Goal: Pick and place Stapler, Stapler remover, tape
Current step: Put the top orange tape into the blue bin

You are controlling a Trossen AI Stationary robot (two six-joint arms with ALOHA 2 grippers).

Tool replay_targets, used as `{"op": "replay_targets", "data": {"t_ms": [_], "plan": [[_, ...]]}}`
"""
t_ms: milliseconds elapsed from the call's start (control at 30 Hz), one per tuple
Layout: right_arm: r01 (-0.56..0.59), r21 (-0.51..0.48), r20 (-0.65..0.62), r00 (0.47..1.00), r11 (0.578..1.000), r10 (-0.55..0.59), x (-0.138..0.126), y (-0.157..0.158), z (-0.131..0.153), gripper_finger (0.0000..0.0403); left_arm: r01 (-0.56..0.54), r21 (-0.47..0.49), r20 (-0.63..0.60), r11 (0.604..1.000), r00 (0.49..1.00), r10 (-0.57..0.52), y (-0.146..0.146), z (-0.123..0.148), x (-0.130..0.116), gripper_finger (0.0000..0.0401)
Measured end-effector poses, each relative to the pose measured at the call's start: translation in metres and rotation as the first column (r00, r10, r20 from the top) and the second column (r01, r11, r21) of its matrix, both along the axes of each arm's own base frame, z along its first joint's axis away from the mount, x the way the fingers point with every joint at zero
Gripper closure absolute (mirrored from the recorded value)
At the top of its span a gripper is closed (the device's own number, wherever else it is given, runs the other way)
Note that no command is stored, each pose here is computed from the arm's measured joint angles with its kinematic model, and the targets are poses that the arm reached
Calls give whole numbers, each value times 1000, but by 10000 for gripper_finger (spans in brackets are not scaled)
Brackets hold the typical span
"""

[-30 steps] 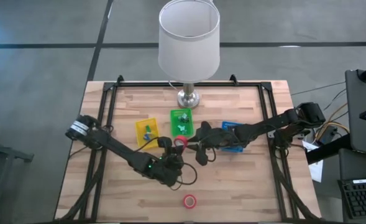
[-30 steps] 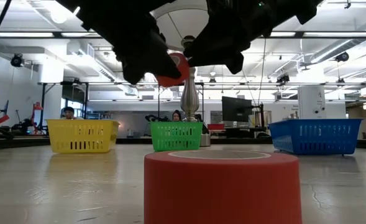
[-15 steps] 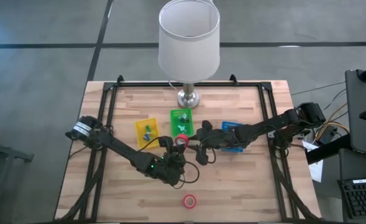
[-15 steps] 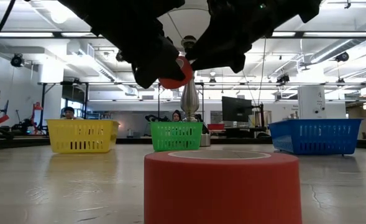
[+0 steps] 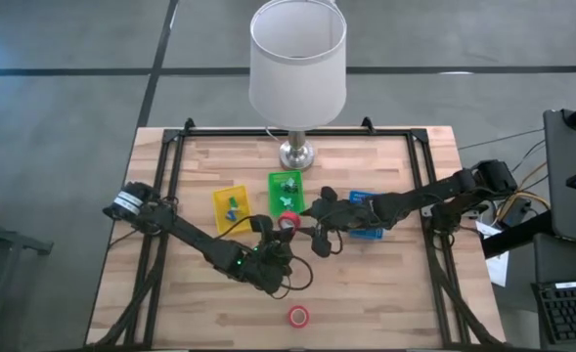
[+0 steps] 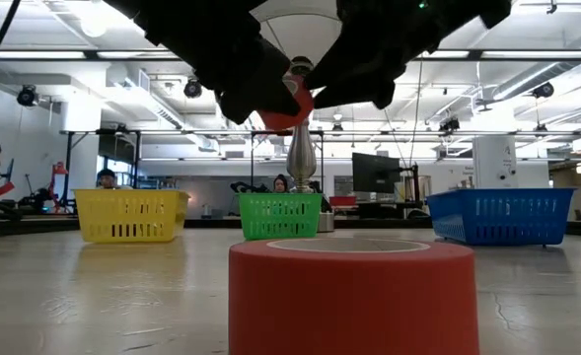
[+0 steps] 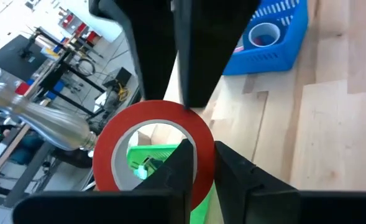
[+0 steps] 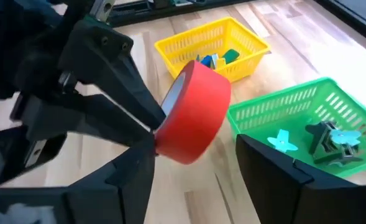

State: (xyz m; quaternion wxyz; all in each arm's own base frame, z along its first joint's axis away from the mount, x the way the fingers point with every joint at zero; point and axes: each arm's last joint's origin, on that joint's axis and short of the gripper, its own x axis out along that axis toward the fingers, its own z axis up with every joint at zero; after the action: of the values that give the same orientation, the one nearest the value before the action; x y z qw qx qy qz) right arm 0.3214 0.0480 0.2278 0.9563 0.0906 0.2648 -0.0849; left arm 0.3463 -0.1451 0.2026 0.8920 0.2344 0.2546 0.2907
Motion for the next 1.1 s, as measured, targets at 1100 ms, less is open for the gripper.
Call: {"op": "replay_targets", "data": {"t_ms": [1100], "plan": [[-7, 44, 41, 999, 999, 5, -6, 8, 10, 186, -3, -59, 155, 998, 988, 12, 4, 13, 12, 350]]}}
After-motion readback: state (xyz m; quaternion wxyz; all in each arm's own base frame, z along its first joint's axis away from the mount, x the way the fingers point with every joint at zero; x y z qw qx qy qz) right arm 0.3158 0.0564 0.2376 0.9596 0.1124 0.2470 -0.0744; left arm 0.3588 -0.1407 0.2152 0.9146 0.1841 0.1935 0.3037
